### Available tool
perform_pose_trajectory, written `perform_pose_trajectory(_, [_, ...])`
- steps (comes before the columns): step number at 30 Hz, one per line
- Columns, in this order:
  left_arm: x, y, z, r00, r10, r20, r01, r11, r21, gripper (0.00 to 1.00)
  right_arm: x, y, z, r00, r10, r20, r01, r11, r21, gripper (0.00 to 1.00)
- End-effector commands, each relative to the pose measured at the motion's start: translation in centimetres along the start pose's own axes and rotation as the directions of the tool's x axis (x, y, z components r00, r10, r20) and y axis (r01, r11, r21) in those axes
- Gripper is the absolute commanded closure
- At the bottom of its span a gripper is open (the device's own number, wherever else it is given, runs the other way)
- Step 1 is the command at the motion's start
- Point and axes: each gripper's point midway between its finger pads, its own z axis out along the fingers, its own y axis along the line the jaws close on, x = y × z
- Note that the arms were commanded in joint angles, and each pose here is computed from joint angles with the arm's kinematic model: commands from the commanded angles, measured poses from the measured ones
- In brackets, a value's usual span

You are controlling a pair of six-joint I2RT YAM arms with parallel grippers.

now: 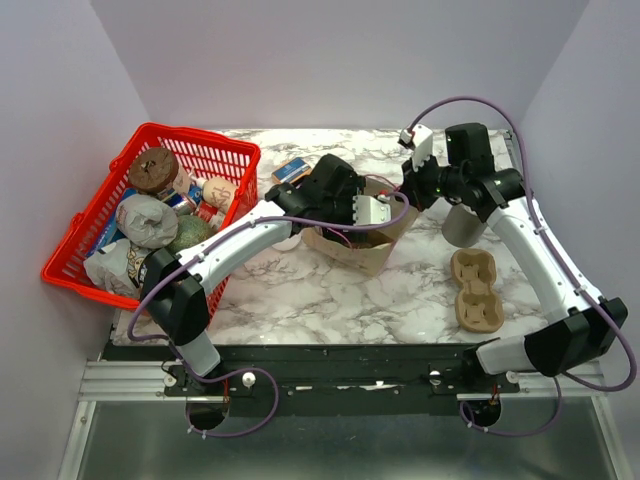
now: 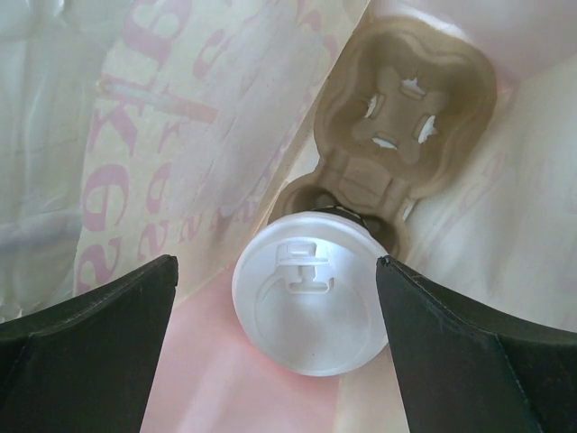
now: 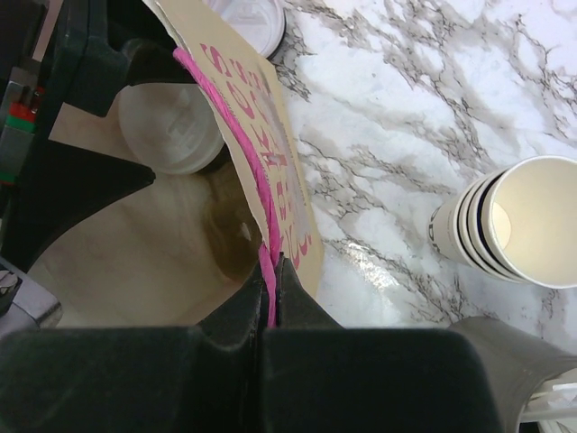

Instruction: Pack the takeout coffee

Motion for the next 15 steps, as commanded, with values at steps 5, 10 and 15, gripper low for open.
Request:
perform_pose_trajectory(5, [-4.3,0.3,-2.6,0.975,-0.105,0.197,0.105,0.994,0.012,0.02,-1.0,-2.3,0.7,0.999,-0.015,-0.032,0.017,0.998,0.068,0.99])
perform_pose_trajectory(10, [-5.8,-0.5,-3.4,0.953,-0.125,0.277,0.117,0.992,0.044,0.01,-1.6,-2.9,1.4,1.0,-0.009,-0.028,0.011,0.997,0.074,0.99])
perform_pose_trajectory(15, [-6.1,-1.4,-3.8,0.941,-0.143,0.307,0.125,0.989,0.077,0.02,-2.5,-3.1,1.8,1.0,0.0,-0.011,0.001,0.998,0.065,0.99])
